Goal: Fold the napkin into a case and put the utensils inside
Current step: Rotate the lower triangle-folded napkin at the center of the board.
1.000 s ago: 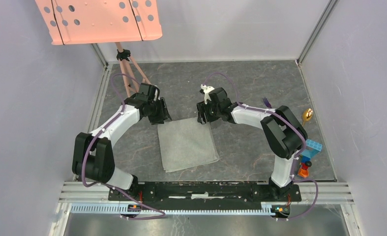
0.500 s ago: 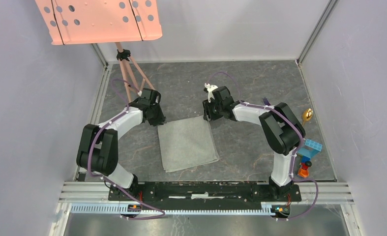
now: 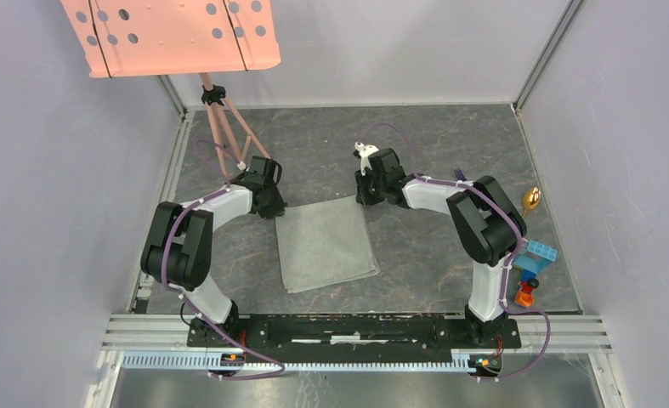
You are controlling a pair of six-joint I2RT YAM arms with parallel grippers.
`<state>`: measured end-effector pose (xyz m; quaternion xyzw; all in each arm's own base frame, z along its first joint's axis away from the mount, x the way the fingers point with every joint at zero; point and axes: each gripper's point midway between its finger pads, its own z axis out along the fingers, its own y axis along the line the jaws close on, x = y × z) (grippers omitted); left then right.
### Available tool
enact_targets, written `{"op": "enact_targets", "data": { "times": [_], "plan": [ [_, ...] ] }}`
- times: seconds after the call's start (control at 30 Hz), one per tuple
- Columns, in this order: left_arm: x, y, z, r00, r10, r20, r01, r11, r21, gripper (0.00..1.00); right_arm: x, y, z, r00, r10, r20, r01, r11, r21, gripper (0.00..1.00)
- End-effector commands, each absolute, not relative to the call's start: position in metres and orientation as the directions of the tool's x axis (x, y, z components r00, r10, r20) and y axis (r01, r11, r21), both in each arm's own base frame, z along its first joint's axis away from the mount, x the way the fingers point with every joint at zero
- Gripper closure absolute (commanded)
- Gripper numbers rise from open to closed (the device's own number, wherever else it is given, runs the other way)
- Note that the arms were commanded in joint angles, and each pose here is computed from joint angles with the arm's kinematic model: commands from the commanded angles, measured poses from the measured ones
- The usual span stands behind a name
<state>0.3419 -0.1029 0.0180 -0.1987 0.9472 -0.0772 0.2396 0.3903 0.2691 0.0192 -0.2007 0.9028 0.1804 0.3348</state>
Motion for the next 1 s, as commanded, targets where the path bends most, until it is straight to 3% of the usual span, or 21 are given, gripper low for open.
{"op": "enact_targets", "data": {
  "times": [0.0,0.1,0.17,0.3,0.37,0.63,0.73,0.97],
  "plan": [
    [0.339,-0.084,0.014,-0.769,-0.452,-0.452,-0.416,0.891,-0.184,0.85,0.404,0.224,0.002,-0.697,-0.325,-0.639,-0.425,0.905,0.002,0.78],
    [0.339,-0.099,0.036,-0.784,-0.438,-0.44,-0.359,0.898,-0.254,0.84,0.407,0.23,0.023,-0.671,-0.342,-0.657,-0.455,0.891,0.001,0.72],
    [0.334,-0.107,0.053,-0.788,-0.428,-0.443,-0.322,0.9,-0.295,0.81,0.406,0.236,0.049,-0.652,-0.337,-0.679,-0.465,0.885,0.008,0.58],
    [0.311,-0.118,0.082,-0.795,-0.424,-0.434,-0.263,0.885,-0.384,0.64,0.373,0.241,0.086,-0.656,-0.339,-0.674,-0.488,0.872,0.037,0.36],
    [0.291,-0.128,0.087,-0.812,-0.424,-0.402,-0.234,0.867,-0.441,0.56,0.338,0.244,0.082,-0.678,-0.34,-0.652,-0.524,0.845,0.105,0.31],
    [0.196,-0.172,0.064,-0.885,-0.334,-0.323,-0.157,0.87,-0.468,0.49,0.223,0.248,0.06,-0.751,-0.285,-0.596,-0.562,0.75,0.349,0.26],
    [0.175,-0.171,0.054,-0.888,-0.334,-0.317,-0.162,0.871,-0.464,0.48,0.205,0.245,0.049,-0.758,-0.31,-0.574,-0.569,0.744,0.35,0.27],
    [0.166,-0.171,0.057,-0.885,-0.338,-0.322,-0.149,0.858,-0.491,0.47,0.187,0.23,0.023,-0.772,-0.34,-0.537,-0.562,0.759,0.328,0.39]
  ]
}}
